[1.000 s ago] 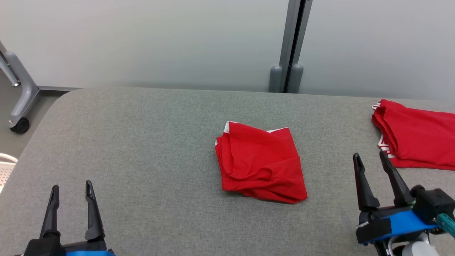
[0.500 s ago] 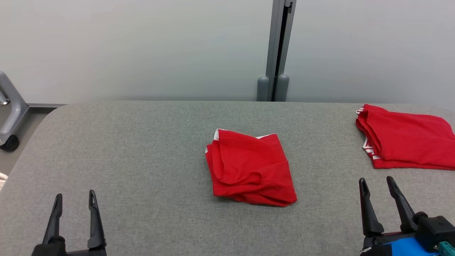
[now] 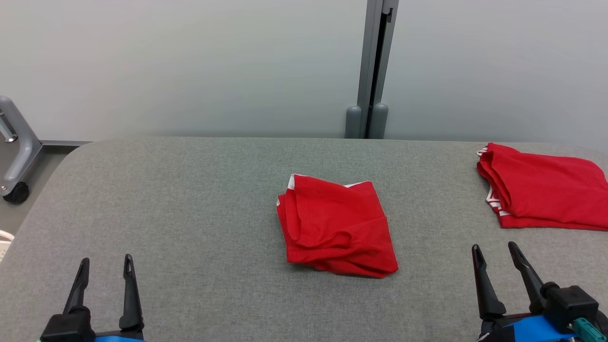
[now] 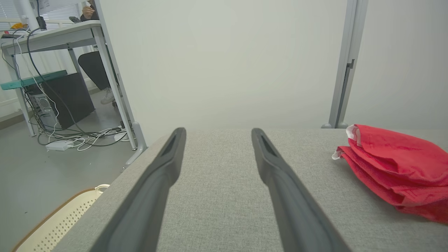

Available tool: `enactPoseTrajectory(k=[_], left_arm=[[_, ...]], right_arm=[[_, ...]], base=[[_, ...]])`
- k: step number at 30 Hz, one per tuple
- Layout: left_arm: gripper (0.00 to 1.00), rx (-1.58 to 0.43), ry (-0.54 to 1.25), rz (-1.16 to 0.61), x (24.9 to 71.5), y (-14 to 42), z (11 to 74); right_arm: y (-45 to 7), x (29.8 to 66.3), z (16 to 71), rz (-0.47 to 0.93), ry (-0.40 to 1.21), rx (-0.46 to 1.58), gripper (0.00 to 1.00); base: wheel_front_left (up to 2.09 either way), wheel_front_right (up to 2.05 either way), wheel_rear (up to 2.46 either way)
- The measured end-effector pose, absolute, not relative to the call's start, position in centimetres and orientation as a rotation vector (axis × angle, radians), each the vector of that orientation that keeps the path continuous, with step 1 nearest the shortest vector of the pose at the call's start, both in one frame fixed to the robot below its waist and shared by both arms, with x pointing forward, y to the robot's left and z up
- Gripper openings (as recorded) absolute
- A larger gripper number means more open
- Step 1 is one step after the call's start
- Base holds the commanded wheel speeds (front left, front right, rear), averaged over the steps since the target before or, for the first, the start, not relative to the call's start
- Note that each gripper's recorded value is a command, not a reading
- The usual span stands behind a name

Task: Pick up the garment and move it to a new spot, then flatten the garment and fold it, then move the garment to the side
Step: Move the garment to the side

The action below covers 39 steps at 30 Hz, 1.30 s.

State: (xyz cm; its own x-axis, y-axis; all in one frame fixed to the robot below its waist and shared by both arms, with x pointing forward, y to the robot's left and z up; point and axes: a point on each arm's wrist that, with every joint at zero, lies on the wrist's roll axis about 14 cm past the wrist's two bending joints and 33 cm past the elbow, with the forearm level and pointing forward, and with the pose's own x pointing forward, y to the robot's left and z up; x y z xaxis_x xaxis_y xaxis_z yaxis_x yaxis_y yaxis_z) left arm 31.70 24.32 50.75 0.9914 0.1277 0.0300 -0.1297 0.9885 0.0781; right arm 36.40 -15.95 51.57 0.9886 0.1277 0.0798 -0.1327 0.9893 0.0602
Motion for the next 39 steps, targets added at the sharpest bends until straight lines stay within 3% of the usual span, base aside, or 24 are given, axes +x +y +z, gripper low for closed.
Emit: enactPoseTrajectory(k=[31,39], left_arm=[[1.00,0.023,0.001,0.116,31.4,24.4,50.8],[1.00,0.024,0.004,0.124,31.5,24.6,50.6]], right_arm=[[-15.9,36.5,50.2,0.129,-0.008,0.079,1.00],[-12.5,39.7,52.6,0.231,-0.067,0.067,1.00]], base=[[0.00,0.00,0.00],[0.00,0.00,0.00]])
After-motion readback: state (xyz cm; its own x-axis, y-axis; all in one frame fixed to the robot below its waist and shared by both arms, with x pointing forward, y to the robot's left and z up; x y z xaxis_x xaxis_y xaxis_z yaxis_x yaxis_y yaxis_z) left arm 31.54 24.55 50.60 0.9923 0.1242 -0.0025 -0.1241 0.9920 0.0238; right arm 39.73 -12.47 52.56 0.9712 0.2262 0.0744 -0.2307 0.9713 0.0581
